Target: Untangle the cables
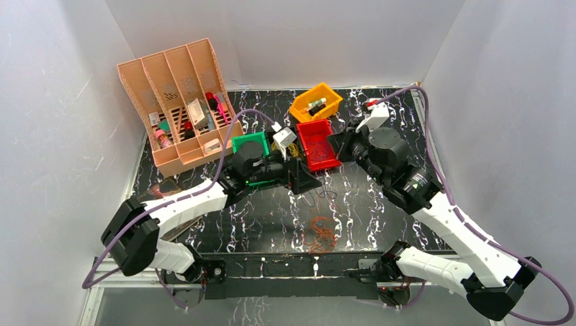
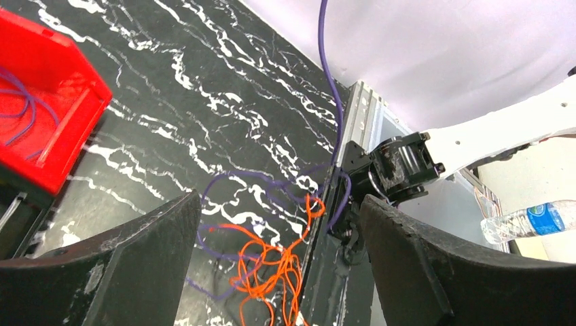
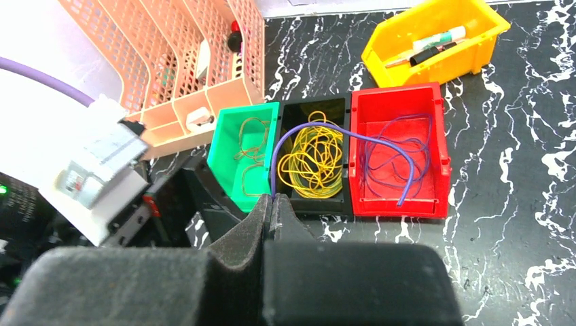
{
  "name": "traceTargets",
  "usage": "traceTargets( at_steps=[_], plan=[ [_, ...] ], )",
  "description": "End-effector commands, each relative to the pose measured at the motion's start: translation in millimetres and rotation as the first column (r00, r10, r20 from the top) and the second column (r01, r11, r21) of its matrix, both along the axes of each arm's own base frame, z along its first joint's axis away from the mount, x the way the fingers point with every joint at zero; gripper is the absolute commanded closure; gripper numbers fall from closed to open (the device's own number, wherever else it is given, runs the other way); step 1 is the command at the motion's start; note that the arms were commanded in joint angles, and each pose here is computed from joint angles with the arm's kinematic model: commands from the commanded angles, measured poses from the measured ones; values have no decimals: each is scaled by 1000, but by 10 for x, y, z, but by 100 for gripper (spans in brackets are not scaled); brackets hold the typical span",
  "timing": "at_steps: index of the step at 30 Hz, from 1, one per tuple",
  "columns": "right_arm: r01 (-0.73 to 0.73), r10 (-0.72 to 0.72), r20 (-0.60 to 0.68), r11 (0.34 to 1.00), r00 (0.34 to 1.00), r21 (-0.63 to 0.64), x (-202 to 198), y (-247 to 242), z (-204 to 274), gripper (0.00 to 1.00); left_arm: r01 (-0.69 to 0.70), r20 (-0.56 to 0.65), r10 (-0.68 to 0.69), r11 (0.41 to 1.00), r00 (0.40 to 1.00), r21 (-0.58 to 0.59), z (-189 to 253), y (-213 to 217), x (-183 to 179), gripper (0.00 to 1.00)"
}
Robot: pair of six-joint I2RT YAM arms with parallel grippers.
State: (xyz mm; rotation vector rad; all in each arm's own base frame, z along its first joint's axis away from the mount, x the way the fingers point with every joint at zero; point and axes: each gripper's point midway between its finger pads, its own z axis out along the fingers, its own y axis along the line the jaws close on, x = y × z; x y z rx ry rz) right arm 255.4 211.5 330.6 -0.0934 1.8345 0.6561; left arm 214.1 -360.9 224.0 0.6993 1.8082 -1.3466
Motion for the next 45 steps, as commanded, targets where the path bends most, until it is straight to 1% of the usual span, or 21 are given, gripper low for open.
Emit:
traceTargets(
  at_steps=[1,4,8,14,19,23,28,35,45],
  plan=[
    [-4,-2,56,995,998,95,31,65,371,100,9,127,4,995,992,-102,427,-242,115,14],
    [-13,8,49,995,999,104,16,86,370,100,44,143,-25,991,989,-125,501,-336,62,14],
    [-26,22,42,993,999,118,-10,104,368,100,49,150,-28,989,988,-140,534,-401,33,16],
    [-44,31,77,985,997,166,-69,88,556,100,19,116,-3,991,993,-136,435,-520,139,37],
    [-61,30,142,973,989,223,-130,41,897,100,48,63,-43,996,997,-74,54,-620,86,45],
    [-84,23,216,958,976,275,-195,-15,1232,100,85,5,-85,996,996,-19,-315,-678,-60,53],
    [-96,-3,303,946,953,309,-261,-120,1628,100,102,-46,-100,994,994,28,-649,-654,-250,55],
    [-81,-71,432,943,899,323,-340,-338,2236,100,95,-94,-86,992,992,88,-998,-565,-355,57],
    [-35,-198,596,934,778,356,-516,-735,3022,100,72,-138,-50,985,989,159,-1371,-385,-434,60]
  ],
)
